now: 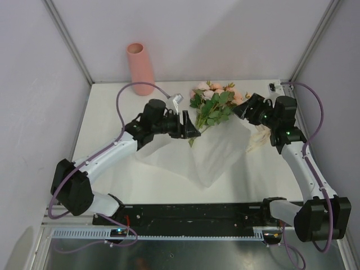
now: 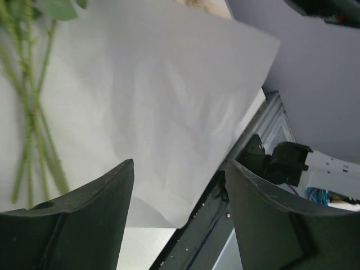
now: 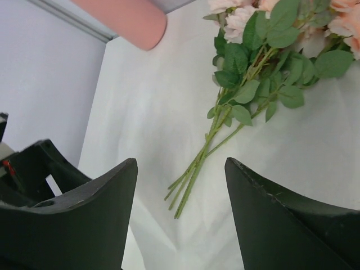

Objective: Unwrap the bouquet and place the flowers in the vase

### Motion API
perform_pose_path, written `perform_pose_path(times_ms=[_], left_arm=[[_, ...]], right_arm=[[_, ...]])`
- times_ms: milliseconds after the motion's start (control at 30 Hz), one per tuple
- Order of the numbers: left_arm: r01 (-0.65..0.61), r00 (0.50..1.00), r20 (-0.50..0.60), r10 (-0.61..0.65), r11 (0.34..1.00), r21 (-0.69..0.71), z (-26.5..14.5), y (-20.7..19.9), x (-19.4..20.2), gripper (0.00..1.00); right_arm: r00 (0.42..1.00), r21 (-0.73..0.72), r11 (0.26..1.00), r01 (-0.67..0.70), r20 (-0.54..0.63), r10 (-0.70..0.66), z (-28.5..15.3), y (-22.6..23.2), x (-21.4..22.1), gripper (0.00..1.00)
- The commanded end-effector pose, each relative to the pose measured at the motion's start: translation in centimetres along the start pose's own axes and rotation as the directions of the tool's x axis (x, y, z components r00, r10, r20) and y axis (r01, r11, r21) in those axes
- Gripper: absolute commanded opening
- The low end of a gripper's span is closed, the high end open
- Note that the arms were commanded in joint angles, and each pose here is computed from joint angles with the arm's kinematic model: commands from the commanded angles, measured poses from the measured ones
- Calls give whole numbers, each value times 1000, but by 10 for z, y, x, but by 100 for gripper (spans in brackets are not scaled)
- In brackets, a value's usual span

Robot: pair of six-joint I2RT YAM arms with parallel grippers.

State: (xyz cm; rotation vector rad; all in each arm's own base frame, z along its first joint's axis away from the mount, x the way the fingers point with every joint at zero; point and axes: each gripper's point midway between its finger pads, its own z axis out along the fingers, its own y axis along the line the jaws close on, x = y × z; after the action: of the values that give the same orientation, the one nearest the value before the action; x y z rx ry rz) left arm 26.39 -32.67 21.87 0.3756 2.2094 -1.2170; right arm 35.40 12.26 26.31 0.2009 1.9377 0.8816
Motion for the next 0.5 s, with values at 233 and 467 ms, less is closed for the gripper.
perform_pose_path(times_ms=[233, 467], left_arm=[[-56, 997, 36, 75, 931, -361, -37, 77, -39, 70], [52, 994, -68, -82, 932, -358, -27, 95, 14, 67]], right_arm=[[987, -31, 999, 40, -157, -45, 28, 29, 25, 67], [924, -117, 993, 27, -376, -69, 56, 60, 108, 62]])
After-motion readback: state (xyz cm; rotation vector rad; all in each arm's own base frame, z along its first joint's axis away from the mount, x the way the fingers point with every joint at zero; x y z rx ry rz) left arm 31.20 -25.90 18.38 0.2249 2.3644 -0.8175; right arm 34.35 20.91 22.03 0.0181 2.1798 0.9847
